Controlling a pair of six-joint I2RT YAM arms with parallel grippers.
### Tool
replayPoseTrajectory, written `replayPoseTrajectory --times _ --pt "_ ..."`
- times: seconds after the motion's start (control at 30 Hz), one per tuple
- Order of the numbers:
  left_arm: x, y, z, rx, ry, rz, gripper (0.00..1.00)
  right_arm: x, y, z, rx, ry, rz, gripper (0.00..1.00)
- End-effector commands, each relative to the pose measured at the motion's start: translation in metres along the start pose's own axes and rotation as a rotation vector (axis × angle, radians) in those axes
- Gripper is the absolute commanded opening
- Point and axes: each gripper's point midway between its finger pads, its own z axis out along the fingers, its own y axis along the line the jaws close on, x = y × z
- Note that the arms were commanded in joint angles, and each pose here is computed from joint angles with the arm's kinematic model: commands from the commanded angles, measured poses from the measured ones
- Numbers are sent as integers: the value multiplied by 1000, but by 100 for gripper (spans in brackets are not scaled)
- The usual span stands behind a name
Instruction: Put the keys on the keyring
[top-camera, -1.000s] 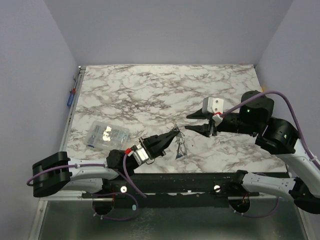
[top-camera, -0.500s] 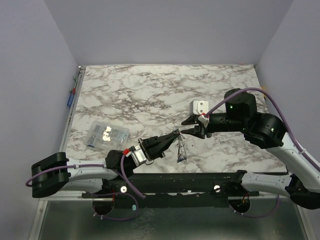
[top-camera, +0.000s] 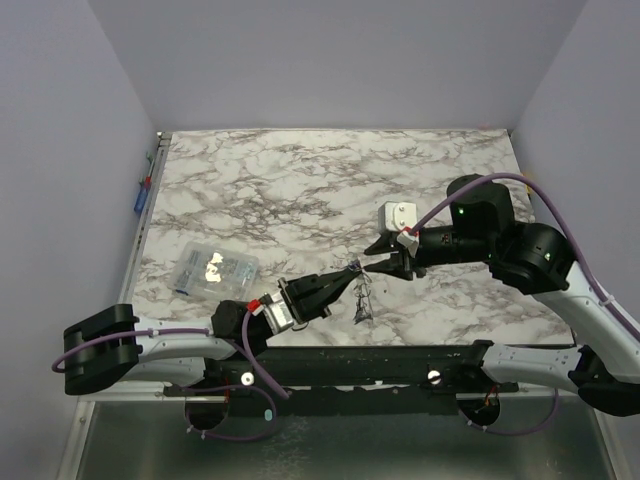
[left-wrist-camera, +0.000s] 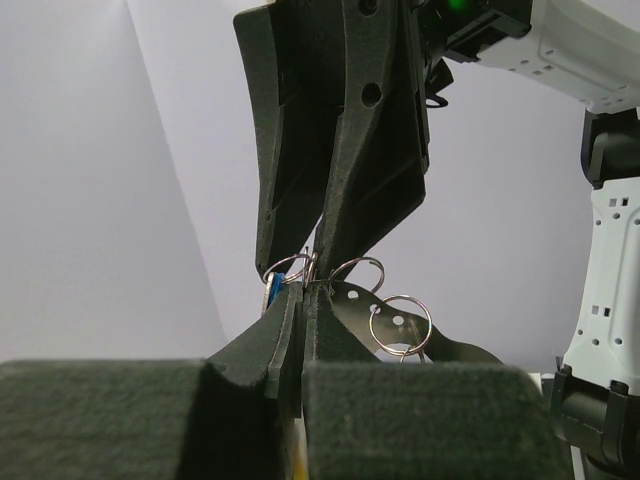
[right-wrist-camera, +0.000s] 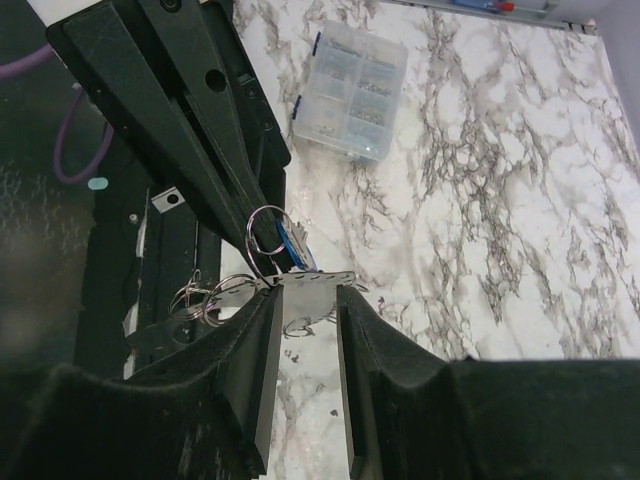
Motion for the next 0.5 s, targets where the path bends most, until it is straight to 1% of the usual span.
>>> replayPoseTrajectory --times 0.0,0.23,0.37,0.47 --pt "-70 22 6 -89 -277 2 0 -9 20 -6 -95 -25 13 37" --pt "-68 22 11 -85 -278 5 0 -5 26 -4 -134 -11 42 38" --pt "-67 19 14 -75 -277 4 0 -7 26 -1 -143 -19 43 37" --pt "-67 18 16 -68 -282 3 0 -3 22 1 -126 -2 45 37"
